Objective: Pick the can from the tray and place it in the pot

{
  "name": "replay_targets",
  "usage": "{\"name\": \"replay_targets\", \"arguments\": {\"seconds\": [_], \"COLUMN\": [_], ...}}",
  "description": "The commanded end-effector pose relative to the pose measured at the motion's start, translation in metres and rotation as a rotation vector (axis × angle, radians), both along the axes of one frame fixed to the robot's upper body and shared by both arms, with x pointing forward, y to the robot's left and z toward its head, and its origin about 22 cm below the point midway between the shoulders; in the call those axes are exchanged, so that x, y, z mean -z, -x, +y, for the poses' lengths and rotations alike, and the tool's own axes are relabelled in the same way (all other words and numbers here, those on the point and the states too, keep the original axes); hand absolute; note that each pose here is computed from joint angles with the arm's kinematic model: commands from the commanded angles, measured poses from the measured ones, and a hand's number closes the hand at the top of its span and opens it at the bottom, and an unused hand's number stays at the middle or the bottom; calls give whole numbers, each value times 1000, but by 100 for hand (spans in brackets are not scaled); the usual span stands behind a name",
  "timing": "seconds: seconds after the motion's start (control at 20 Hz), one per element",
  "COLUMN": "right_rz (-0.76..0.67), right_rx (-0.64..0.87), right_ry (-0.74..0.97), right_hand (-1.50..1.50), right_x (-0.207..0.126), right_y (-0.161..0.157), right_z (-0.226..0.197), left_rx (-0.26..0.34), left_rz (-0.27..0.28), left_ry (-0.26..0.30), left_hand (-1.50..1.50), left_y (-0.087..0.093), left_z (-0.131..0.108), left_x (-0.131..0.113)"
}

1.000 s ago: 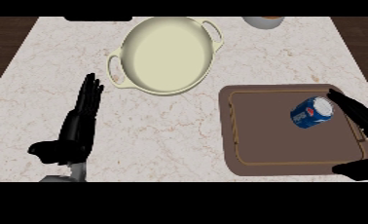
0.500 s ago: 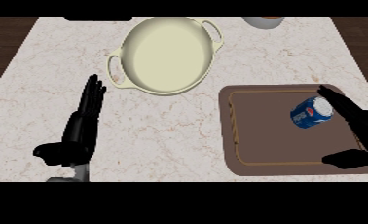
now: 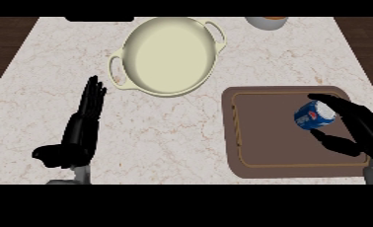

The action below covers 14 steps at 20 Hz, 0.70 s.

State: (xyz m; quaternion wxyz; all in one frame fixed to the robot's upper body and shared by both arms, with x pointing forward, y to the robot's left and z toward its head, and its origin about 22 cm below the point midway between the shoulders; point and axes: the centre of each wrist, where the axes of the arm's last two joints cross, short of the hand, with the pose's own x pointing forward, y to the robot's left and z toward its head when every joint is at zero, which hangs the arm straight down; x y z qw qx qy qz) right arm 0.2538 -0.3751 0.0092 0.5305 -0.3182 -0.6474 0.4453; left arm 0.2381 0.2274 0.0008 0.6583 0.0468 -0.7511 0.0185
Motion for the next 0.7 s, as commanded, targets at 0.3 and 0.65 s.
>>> {"name": "replay_targets", "arguments": {"seconds": [0.3, 0.65], "right_rz": [-137, 61], "right_rx": [-8, -227], "right_ry": [13, 49], "right_hand": [150, 150], "right_x": [2, 21], "right_y": [-11, -43], "right_z": [9, 215], "left_rx": [11, 130], "left_rz": [4, -28], "left_ry": [8, -9], "left_hand": [0, 0], "left_y": [-6, -15], "left_z": [-4, -22], "left_x": [6, -10]}}
